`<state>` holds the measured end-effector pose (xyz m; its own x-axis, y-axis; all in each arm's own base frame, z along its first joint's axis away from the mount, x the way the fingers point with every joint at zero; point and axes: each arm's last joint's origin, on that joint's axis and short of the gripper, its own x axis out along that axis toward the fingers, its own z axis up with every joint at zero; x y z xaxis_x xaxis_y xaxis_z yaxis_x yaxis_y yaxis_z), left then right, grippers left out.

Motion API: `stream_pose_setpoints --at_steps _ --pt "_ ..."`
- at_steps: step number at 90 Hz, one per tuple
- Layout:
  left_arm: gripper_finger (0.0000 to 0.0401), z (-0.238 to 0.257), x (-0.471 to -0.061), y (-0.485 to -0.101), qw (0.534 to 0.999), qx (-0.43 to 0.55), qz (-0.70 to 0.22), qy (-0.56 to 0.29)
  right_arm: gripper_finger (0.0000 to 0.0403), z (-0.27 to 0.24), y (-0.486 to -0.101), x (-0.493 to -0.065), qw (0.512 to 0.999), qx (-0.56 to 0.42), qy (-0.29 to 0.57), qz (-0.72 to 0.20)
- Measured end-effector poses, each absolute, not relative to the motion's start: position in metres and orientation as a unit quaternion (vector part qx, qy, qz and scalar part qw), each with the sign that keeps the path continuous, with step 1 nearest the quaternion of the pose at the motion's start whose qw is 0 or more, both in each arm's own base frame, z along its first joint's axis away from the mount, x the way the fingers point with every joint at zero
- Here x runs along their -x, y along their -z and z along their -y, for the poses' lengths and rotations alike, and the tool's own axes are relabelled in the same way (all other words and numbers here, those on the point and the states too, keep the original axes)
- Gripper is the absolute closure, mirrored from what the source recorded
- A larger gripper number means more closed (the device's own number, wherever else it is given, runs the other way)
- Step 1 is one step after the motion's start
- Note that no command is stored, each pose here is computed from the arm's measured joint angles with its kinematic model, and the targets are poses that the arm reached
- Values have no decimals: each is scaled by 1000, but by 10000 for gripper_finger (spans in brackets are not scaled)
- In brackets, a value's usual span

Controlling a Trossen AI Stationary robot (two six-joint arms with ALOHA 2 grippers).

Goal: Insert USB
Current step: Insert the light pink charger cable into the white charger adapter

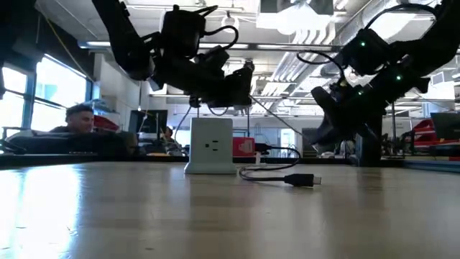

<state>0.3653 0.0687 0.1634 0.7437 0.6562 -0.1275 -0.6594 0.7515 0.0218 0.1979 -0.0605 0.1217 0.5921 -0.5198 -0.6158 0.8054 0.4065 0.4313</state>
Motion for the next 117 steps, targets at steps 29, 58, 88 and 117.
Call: stream_pose_setpoints --at_steps 29,58,88,117 --pt "300 -74 -365 -163 940 9 -67 -336 402 60 -119 -195 800 -370 419 -219" --pt "300 -81 -363 -158 944 40 -85 -316 338 65 -136 -210 827 -326 386 -245" --pt "300 -81 -364 -157 950 20 -96 -296 269 73 -184 -242 882 -240 323 -247" --pt "300 -78 -365 -160 954 17 -85 -288 213 77 -244 -270 916 -264 252 -168"
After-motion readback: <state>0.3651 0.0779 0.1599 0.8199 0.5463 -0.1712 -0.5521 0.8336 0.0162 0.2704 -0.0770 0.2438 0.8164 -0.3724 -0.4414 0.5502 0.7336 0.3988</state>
